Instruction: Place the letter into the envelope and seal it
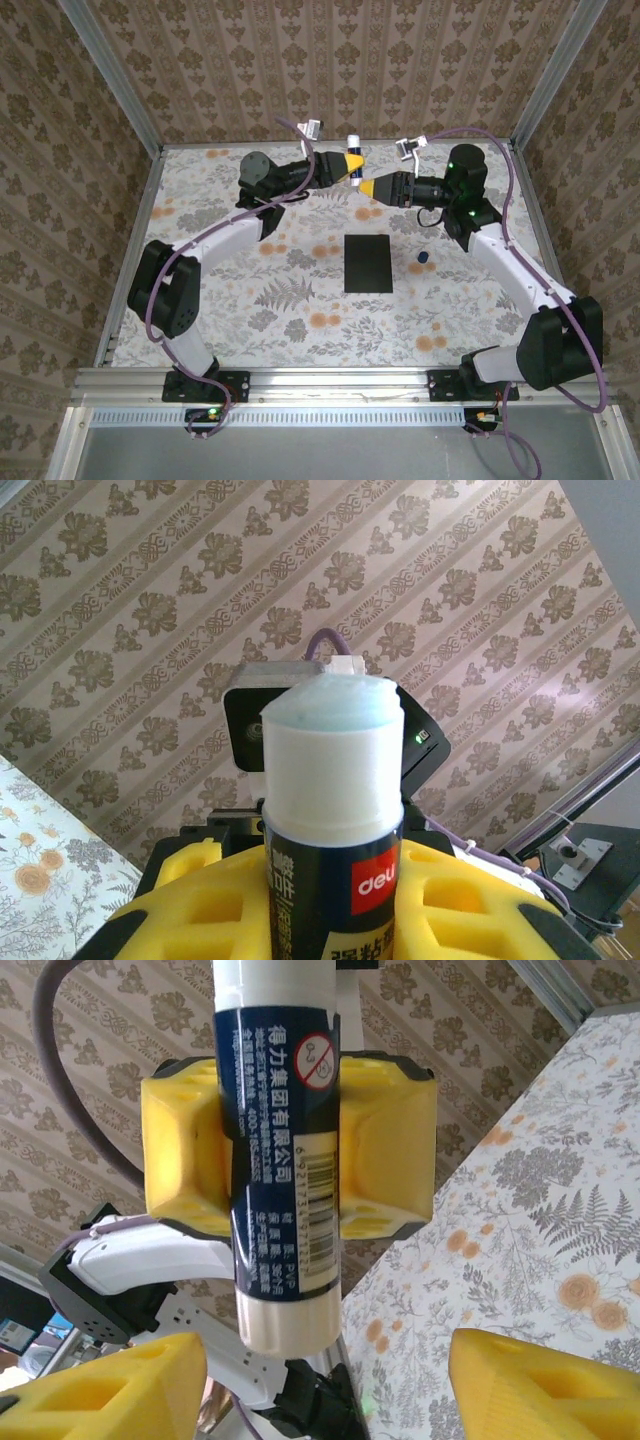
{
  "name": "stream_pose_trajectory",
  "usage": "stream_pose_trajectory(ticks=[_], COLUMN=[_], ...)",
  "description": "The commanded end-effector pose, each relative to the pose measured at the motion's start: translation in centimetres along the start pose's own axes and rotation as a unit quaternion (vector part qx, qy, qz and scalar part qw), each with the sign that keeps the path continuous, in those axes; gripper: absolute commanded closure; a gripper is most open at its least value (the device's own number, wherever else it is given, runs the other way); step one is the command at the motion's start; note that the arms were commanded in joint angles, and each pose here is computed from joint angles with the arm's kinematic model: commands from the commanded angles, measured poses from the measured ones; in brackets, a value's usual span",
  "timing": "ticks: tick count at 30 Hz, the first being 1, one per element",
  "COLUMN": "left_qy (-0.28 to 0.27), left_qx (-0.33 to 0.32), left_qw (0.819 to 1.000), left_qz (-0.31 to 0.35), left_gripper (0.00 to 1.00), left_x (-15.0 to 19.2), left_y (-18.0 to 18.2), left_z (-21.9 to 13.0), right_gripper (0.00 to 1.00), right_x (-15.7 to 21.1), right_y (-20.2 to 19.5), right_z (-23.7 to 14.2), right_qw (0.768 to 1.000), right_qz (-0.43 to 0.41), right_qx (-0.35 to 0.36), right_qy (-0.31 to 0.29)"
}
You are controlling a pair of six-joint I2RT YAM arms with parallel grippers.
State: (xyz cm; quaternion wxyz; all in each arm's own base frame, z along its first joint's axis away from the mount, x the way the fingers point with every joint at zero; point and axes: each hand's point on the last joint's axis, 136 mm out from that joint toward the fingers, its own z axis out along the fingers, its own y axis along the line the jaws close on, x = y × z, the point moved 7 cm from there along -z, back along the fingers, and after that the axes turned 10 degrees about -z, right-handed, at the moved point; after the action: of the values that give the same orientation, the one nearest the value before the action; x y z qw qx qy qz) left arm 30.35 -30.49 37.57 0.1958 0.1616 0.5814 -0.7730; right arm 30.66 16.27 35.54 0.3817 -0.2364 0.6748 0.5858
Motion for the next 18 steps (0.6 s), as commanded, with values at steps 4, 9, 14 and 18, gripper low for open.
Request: stream_pose_trajectory(ticks=[4,9,14,18], left_qy=[-0.002,-0.003,-0.004,-0.006], left_qx=[0.027,0.030,0.029,0.026], left_qw=[0.999,0.999,0.999,1.000], left_qz=[0.021,0.020,0.018,0.015], left_gripper=[1.00,1.00,1.00,1.00], left_x=[-0.18,-0.12,-0.13,-0.11], left_y=[-1.05,-1.04,-0.88,-0.62], left_z=[0.73,0.93,0.93,0.91], right_gripper=[0.43,0.54,0.71,0.73], right_x=[-0.70,-0.89,-1.13,-1.41], right_y=[0.53,0.65,0.72,0.98], right_z=[0.80,1.31,1.37,1.27], right_qw=[1.000,1.000,0.999,0.999], right_qz=[-0.019,-0.021,-0.022,-0.026], right_qx=[-0.014,-0.019,-0.014,-0.001], right_qy=[-0.012,-0.014,-0.020,-0.029])
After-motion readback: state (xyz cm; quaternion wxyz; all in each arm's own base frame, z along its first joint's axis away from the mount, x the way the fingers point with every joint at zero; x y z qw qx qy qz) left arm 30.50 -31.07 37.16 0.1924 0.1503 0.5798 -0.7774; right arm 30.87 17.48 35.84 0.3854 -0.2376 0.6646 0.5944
